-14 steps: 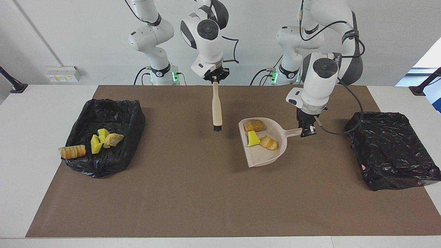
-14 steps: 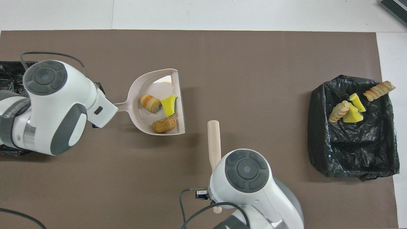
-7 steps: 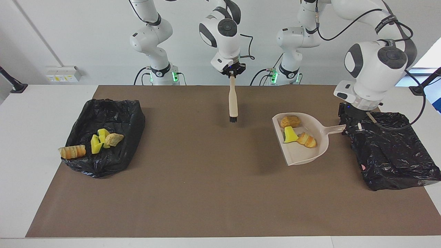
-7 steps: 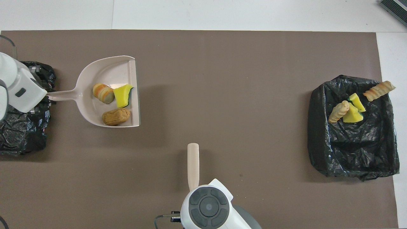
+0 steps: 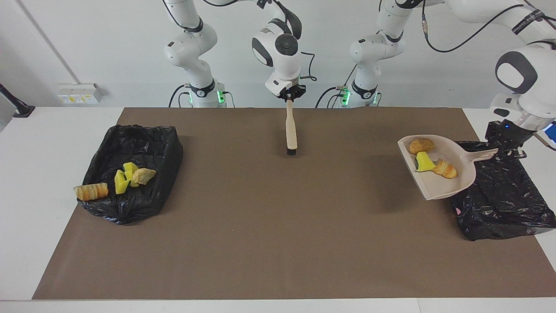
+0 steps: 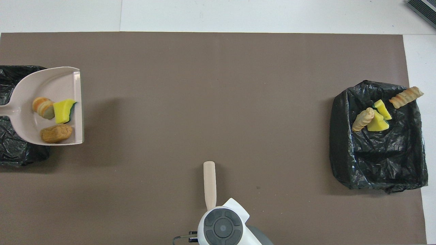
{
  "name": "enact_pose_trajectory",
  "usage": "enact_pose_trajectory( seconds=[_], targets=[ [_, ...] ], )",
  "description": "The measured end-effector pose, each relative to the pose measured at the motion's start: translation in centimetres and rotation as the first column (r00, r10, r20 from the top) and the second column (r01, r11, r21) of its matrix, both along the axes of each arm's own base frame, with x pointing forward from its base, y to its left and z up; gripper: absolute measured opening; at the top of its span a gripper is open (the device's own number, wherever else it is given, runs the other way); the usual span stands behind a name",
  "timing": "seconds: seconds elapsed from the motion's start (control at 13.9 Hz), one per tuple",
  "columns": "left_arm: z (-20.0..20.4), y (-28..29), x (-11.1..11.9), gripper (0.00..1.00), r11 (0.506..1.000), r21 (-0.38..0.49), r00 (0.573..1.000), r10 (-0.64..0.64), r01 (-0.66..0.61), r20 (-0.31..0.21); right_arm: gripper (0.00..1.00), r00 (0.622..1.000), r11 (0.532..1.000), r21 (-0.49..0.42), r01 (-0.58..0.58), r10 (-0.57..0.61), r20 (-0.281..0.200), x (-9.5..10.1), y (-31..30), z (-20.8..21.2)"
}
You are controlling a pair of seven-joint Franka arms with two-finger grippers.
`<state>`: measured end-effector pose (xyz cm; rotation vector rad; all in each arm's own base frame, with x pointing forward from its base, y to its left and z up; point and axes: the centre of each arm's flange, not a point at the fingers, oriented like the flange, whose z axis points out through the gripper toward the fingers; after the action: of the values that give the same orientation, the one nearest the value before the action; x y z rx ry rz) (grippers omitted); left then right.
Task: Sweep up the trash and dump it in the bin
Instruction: 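Carry the dustpan over the farther black bag and tip debris in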
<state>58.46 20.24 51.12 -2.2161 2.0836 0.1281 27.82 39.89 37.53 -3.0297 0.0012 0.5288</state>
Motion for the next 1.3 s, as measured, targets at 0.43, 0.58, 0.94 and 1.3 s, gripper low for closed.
enact_pose_trajectory(
  seconds=[0.43, 0.58, 0.94, 1.3],
  targets=[
    [4.4, 12.6, -1.0, 0.32, 0.975, 0.202, 0.996, -0.091, 0.091, -0.009, 0.27, 1.000, 1.000, -0.003, -0.028, 0.028, -0.009, -0.3, -0.8, -0.8],
    [5.1, 13.2, 0.5, 0.32, 0.943, 0.308, 0.991, -0.129, 0.129, -0.019, 0.27, 1.000, 1.000, -0.004, -0.021, 0.021, -0.011, -0.2, -1.0, -0.9],
    [4.2, 10.4, 3.6, 0.32, 0.833, 0.538, 0.992, -0.107, 0.128, -0.070, 0.27, 1.000, 1.000, 0.018, 0.012, -0.012, -0.007, 0.0, -0.9, -1.2],
    [2.6, 7.8, 5.0, 0.32, 0.647, 0.746, 0.988, -0.090, 0.155, -0.128, 0.27, 0.999, 0.999, 0.028, 0.026, -0.027, 0.017, 0.1, -0.8, -2.3]
  ],
)
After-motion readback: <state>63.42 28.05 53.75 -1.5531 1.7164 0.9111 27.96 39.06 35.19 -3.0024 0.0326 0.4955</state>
